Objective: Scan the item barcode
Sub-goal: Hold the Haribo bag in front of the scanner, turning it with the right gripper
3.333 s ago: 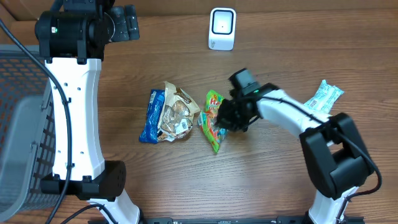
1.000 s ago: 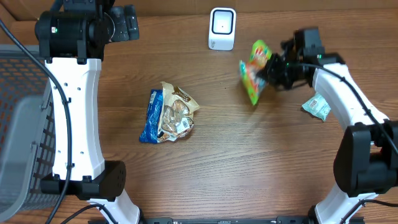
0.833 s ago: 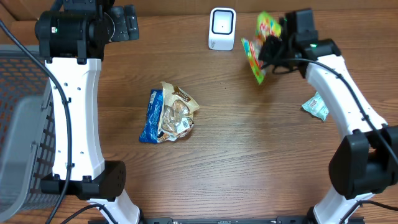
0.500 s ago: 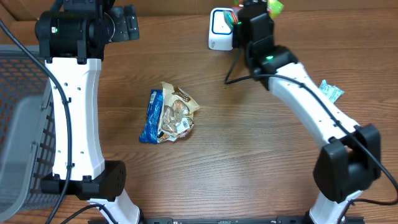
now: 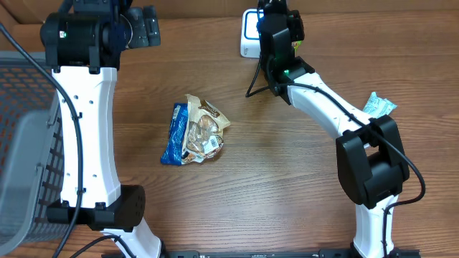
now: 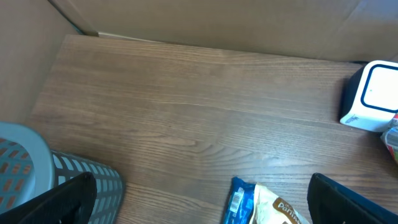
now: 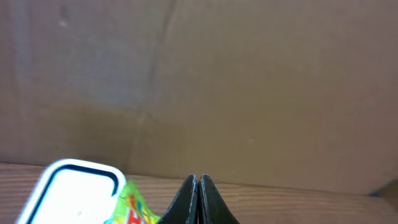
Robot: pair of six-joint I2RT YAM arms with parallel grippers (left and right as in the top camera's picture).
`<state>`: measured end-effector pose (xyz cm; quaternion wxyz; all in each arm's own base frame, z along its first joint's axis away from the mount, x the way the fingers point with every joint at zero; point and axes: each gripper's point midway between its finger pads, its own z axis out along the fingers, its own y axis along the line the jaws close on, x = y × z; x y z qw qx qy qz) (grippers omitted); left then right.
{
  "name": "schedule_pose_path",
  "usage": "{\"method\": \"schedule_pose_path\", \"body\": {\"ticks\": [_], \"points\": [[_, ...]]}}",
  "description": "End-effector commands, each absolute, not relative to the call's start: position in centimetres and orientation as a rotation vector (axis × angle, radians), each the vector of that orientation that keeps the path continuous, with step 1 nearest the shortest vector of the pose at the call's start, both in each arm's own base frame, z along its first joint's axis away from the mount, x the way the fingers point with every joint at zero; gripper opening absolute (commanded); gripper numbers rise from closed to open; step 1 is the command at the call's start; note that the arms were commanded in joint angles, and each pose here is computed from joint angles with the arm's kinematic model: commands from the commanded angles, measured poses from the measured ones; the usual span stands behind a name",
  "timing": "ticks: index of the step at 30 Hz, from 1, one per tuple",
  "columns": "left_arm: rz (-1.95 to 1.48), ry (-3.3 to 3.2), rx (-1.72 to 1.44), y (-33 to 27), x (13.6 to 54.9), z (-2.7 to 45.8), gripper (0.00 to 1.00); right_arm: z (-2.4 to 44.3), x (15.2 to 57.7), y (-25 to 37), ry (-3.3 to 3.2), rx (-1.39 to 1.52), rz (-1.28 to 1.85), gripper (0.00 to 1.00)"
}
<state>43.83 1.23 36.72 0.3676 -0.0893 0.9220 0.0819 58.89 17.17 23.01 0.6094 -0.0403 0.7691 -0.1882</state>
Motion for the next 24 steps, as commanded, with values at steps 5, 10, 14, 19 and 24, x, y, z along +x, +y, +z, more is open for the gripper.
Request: {"method": "schedule_pose_path", "body": {"ticks": [5,10,14,19,24], "points": [[0.218,2.365,-0.239,1.3,44.0,36.7,1.0,18.2,57.5,14.4,2.0,0.015,-0.409,0.07],[0.218,2.364,-0.239,1.3,44.0,36.7,1.0,13.2,57.0,13.7,2.246,0.182,0.033,0.81],[0.218,2.365,-0.239,1.3,44.0,36.7,1.0,12.1,57.0,13.8,2.34,0.282,0.573,0.89],[0.218,2.364,-0.239,1.3,44.0,36.7,1.0,9.9,57.4,13.1,2.368,0.37,0.839,0.89],[0.218,2.364,-0.239,1.3,44.0,36.7,1.0,6.4,57.1,13.7,2.429,0.384,0.857,0.89]]}}
